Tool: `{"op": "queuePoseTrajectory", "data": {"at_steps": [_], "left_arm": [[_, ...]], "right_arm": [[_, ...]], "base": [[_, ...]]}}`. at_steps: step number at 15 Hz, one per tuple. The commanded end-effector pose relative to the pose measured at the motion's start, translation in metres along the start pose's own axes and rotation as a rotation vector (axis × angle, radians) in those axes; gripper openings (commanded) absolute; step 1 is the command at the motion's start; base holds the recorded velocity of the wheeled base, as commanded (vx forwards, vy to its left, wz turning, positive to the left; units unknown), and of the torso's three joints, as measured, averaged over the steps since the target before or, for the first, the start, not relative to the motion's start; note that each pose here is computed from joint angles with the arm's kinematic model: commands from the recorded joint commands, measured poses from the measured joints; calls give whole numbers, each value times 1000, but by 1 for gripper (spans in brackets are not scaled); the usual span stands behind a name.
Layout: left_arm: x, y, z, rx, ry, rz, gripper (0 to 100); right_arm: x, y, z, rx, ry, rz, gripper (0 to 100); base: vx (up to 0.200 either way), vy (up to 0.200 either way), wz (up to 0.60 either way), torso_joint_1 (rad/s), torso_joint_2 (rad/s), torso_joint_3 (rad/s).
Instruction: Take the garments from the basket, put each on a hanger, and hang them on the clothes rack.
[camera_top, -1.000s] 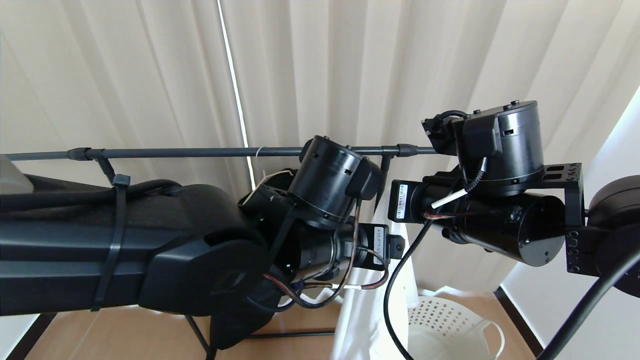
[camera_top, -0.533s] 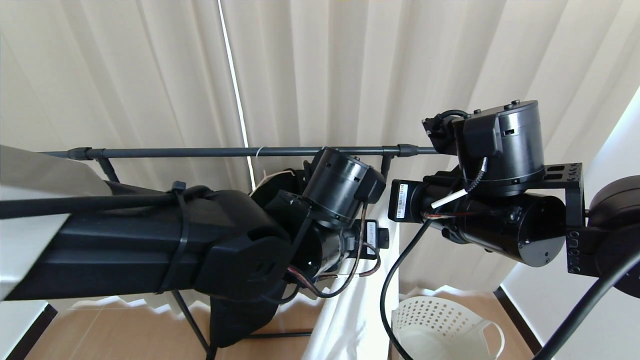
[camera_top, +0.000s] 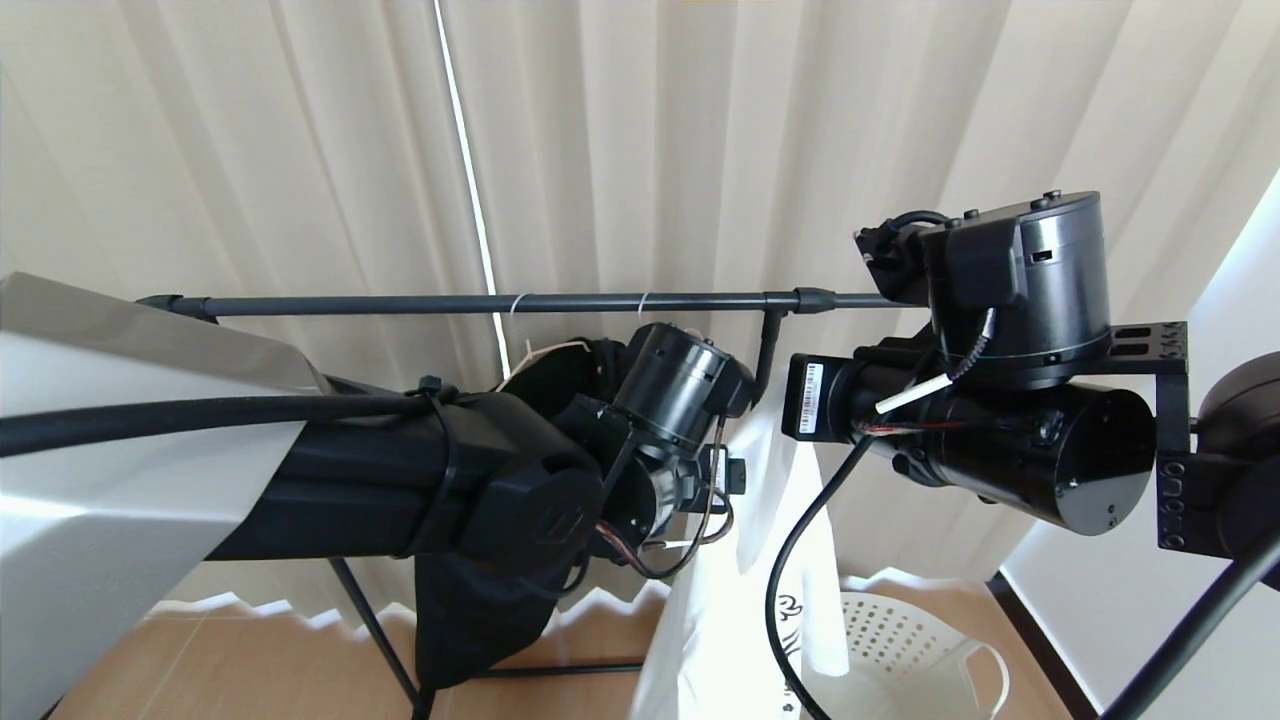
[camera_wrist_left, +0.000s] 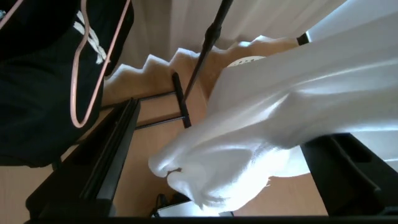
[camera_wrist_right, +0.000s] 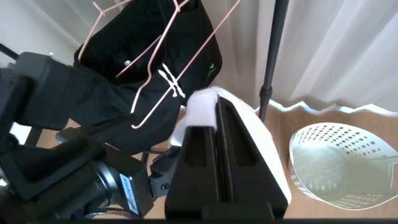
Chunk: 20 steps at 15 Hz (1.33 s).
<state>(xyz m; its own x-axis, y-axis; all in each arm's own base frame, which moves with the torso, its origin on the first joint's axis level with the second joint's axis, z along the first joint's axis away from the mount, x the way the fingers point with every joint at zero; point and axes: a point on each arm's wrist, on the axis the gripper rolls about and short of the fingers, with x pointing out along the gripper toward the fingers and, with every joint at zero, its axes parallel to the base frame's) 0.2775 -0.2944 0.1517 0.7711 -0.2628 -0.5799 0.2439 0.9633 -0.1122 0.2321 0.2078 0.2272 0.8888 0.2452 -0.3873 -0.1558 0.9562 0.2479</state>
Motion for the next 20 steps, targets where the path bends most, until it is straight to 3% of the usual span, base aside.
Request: {"op": "queuePoseTrajectory", "data": {"at_steps": [1, 5, 9, 20], "left_arm": [[1, 1, -1, 3, 0, 13, 100], [11, 8, -5, 33, 8, 76, 100], [18, 19, -25, 104, 63, 147, 100], [13, 32, -34, 120, 62, 242, 100]], "right_arm": [[-3, 0, 1, 2, -6, 5, 0], [-4, 0, 2, 4, -8, 6, 0], [-6, -1, 4, 6, -21, -7, 0], [-6, -2, 4, 6, -21, -7, 0]], "base": [[0, 0, 0, 0, 0, 0], [0, 0, 0, 0, 0, 0], [0, 0, 0, 0, 0, 0], [0, 0, 0, 0, 0, 0]]}}
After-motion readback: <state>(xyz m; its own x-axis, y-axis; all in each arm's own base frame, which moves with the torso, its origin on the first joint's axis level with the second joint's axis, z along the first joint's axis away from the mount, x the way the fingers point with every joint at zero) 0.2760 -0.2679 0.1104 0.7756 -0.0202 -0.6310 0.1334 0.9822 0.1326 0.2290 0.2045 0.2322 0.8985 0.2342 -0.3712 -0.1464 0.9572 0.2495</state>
